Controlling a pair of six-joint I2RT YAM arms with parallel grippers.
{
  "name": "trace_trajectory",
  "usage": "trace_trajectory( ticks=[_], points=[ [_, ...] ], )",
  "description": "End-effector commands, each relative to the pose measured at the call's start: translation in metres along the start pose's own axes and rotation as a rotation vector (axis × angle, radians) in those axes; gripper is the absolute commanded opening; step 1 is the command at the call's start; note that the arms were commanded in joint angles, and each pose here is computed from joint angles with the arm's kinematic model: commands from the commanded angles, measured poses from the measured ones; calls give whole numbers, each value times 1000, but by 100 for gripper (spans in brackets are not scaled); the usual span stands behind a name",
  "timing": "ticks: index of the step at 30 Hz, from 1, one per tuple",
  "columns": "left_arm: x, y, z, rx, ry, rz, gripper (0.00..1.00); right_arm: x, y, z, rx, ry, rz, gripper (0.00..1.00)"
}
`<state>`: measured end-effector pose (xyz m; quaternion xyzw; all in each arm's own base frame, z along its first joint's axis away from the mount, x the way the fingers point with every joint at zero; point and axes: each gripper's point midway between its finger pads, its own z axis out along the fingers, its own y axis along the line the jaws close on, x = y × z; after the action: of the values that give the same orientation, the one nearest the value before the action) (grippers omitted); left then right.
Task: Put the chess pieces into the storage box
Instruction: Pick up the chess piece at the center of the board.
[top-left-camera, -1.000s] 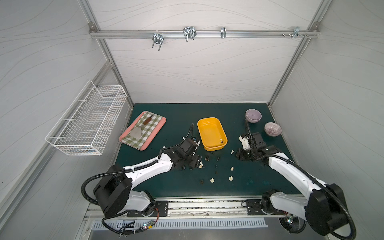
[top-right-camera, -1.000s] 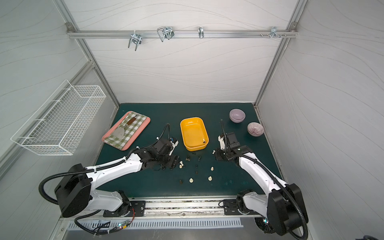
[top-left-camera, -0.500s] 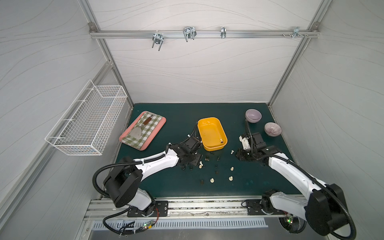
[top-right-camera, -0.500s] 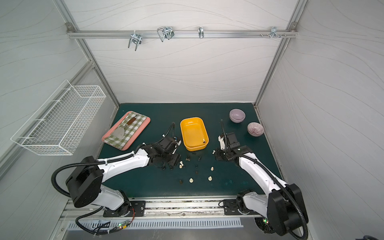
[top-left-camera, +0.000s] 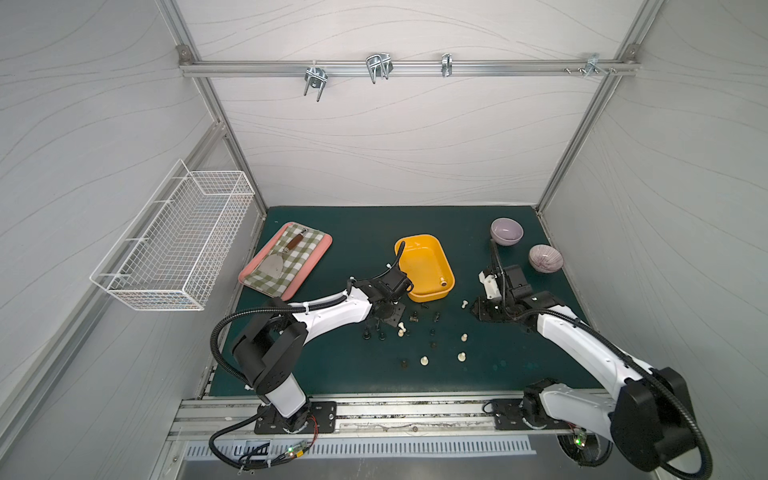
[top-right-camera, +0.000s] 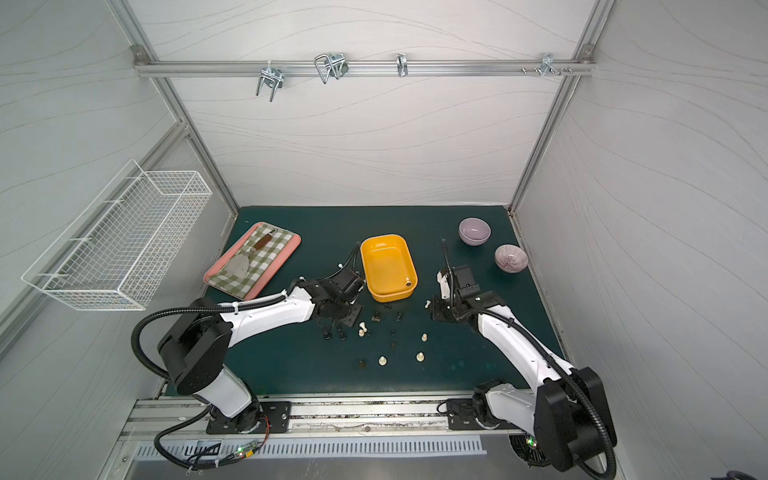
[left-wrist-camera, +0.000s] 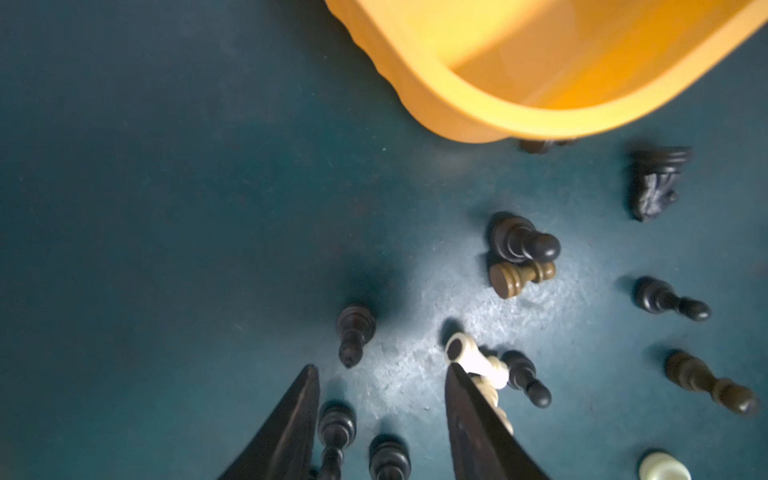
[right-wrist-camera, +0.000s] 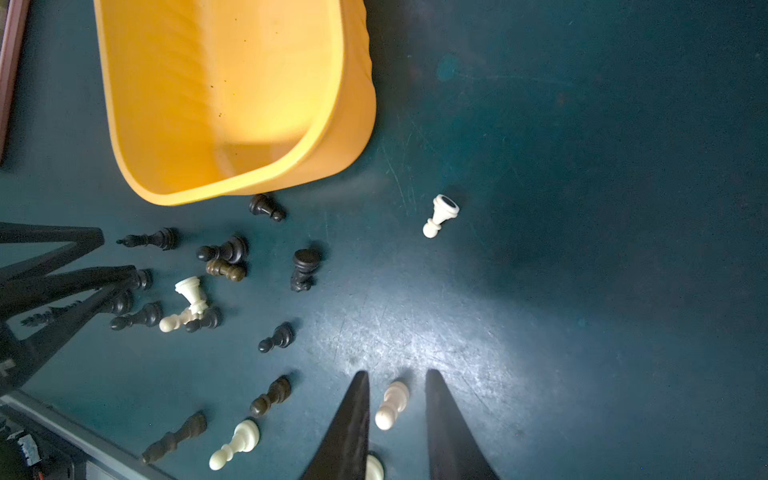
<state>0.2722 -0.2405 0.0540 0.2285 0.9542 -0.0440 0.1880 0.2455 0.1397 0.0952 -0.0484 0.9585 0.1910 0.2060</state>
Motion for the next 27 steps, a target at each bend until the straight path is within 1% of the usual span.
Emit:
trace_trajectory(
  ticks=[1, 7, 12, 27],
  points=[
    [-11, 1, -3, -17, -6, 4, 48, 1, 1, -3, -9, -5, 11, 26],
    [-9, 10, 3, -26, 19, -22, 41, 1, 1, -3, -11, -8, 16, 26],
    [-8, 12, 8, -6, 31, -42, 38, 2, 1, -3, -11, -4, 19, 26],
    [-11, 11, 14, 23, 50, -33, 27, 1, 0, -3, -9, -3, 27, 26]
  ],
)
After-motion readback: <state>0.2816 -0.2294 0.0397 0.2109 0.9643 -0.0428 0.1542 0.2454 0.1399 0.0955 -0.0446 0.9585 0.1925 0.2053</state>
